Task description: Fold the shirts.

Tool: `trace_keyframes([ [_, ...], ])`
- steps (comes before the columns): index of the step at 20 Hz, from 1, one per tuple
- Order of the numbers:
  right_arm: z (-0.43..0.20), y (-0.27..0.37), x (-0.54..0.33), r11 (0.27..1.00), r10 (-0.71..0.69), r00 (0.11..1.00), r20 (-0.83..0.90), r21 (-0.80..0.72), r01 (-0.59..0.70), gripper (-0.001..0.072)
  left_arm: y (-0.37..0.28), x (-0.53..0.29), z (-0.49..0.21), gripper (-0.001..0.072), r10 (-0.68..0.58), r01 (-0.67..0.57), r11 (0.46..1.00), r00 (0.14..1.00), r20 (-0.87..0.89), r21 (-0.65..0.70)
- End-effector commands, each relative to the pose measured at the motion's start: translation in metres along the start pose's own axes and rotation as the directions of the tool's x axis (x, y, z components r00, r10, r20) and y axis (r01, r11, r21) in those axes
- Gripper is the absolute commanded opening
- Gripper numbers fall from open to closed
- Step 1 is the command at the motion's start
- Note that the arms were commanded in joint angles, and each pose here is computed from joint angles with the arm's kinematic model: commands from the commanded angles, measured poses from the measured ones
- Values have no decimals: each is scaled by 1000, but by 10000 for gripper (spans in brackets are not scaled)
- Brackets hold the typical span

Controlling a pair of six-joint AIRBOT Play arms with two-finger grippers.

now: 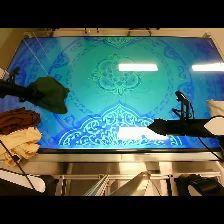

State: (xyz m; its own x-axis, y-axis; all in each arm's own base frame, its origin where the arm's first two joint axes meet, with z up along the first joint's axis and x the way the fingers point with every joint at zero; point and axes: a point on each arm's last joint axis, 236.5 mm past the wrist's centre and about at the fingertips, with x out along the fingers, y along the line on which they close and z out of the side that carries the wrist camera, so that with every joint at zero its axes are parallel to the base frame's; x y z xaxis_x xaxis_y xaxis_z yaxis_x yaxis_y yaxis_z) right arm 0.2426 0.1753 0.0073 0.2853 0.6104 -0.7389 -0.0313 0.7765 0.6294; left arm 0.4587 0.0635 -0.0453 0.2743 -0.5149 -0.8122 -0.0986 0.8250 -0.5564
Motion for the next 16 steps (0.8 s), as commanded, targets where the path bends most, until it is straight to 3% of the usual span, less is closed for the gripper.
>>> trace_keyframes([
  [1, -1, 0, 0, 1000, 0, 1000, -2, -1, 0, 22, -151, -40, 19, 1, -351, 343, 919, 936, 10, 197],
  [4, -4, 0, 0, 1000, 0, 1000, -17, -7, 0, 22, -296, -104, -12, 6, -569, 536, 724, 820, -64, 435],
  [7, -13, 0, -1, 991, -1, 998, -57, -134, -6, 22, -373, -128, -60, 21, -570, 523, 610, 811, -128, 595],
  [9, -16, -2, -2, 983, -14, 998, -67, -181, 2, 22, -380, -111, -84, 21, -457, 443, 625, 875, -159, 643],
  [11, -16, -10, -3, 979, -47, 997, -64, -202, 33, 22, -370, -79, -102, 21, -287, 333, 682, 941, -181, 651],
  [13, -12, -15, -5, 982, -57, 997, -56, -182, 46, 30, -362, -48, -120, 23, -183, 280, 695, 960, -214, 662],
  [14, -12, -18, -8, 985, -60, 997, -58, -167, 50, 33, -359, -34, -129, 134, -158, 279, 698, 958, -239, 660],
  [15, -13, -22, -10, 987, -63, 996, -66, -151, 52, 33, -352, -23, -136, 334, -129, 272, 705, 957, -259, 655],
  [16, -14, -24, -12, 989, -64, 995, -78, -140, 52, 33, -344, -14, -140, 340, -101, 258, 713, 958, -268, 652],
])
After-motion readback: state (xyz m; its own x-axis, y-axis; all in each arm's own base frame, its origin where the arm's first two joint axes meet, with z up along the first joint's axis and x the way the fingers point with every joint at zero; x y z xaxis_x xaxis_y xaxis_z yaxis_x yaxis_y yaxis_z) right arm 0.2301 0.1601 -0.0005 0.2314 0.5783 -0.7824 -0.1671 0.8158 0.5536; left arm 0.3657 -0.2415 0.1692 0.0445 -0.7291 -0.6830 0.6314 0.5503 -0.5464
